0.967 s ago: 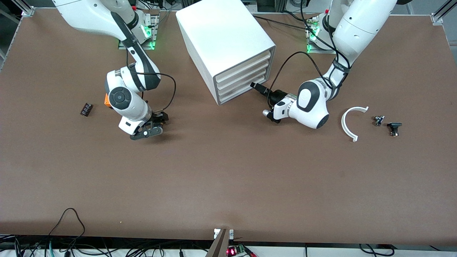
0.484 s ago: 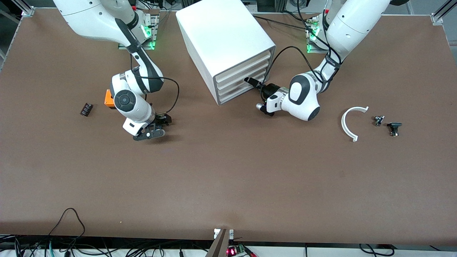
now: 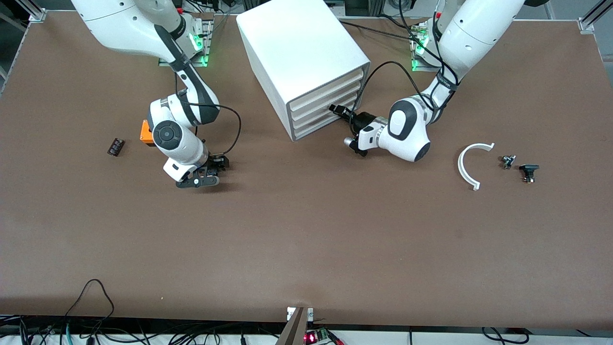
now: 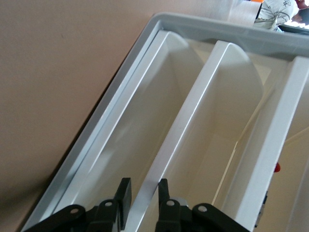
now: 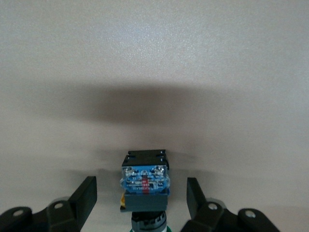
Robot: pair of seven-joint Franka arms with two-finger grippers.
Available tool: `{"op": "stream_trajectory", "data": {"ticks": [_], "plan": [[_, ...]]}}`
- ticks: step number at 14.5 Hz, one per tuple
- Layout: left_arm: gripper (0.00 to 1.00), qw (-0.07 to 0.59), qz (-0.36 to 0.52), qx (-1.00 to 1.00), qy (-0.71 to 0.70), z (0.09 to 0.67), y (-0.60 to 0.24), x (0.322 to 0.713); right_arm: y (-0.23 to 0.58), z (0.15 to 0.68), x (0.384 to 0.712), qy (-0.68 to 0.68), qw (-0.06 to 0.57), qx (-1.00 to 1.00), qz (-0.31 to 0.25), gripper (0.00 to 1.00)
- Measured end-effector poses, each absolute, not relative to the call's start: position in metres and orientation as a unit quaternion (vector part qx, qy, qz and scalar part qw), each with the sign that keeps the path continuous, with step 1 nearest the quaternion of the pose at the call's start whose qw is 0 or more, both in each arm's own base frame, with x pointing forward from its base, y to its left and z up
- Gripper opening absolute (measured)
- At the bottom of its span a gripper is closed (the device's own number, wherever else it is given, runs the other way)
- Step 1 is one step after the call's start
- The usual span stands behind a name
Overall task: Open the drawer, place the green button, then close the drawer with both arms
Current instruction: 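Pull the drawer open with the left gripper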
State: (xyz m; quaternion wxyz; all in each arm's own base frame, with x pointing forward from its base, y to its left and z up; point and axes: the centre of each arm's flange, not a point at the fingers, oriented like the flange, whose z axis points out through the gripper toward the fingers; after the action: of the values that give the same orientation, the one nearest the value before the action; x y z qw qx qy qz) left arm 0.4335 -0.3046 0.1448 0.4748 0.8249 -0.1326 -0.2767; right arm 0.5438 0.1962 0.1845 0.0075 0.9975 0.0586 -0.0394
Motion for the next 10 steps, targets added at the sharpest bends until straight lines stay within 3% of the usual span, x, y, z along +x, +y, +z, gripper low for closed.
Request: {"op": "stream_trajectory", "data": {"ticks": [2, 3, 5, 7, 8, 10], "plan": [[0.22, 0.476, -0.247, 0.834, -0.128, 0.148, -0.282, 0.459, 0.196, 0.182, 0.543, 0.059, 0.008, 0.997, -0.042, 0.79], [0.22, 0.476, -0.228, 0.840, -0.124, 0.151, -0.268, 0.474, 0.196, 0.181, 0.543, 0.059, 0.008, 0.997, -0.042, 0.69], [0.22, 0.473, -0.198, 0.851, -0.111, 0.156, -0.240, 0.502, 0.196, 0.180, 0.543, 0.059, 0.008, 0.997, -0.043, 0.64], [0.22, 0.470, -0.179, 0.859, -0.101, 0.161, -0.221, 0.519, 0.196, 0.181, 0.543, 0.059, 0.008, 0.997, -0.042, 0.47], [0.22, 0.469, -0.173, 0.861, -0.098, 0.162, -0.216, 0.524, 0.196, 0.182, 0.545, 0.058, 0.007, 0.997, -0.040, 0.46], [0.37, 0.466, -0.162, 0.865, -0.091, 0.166, -0.211, 0.532, 0.199, 0.189, 0.552, 0.058, 0.005, 0.998, -0.031, 0.42]]}}
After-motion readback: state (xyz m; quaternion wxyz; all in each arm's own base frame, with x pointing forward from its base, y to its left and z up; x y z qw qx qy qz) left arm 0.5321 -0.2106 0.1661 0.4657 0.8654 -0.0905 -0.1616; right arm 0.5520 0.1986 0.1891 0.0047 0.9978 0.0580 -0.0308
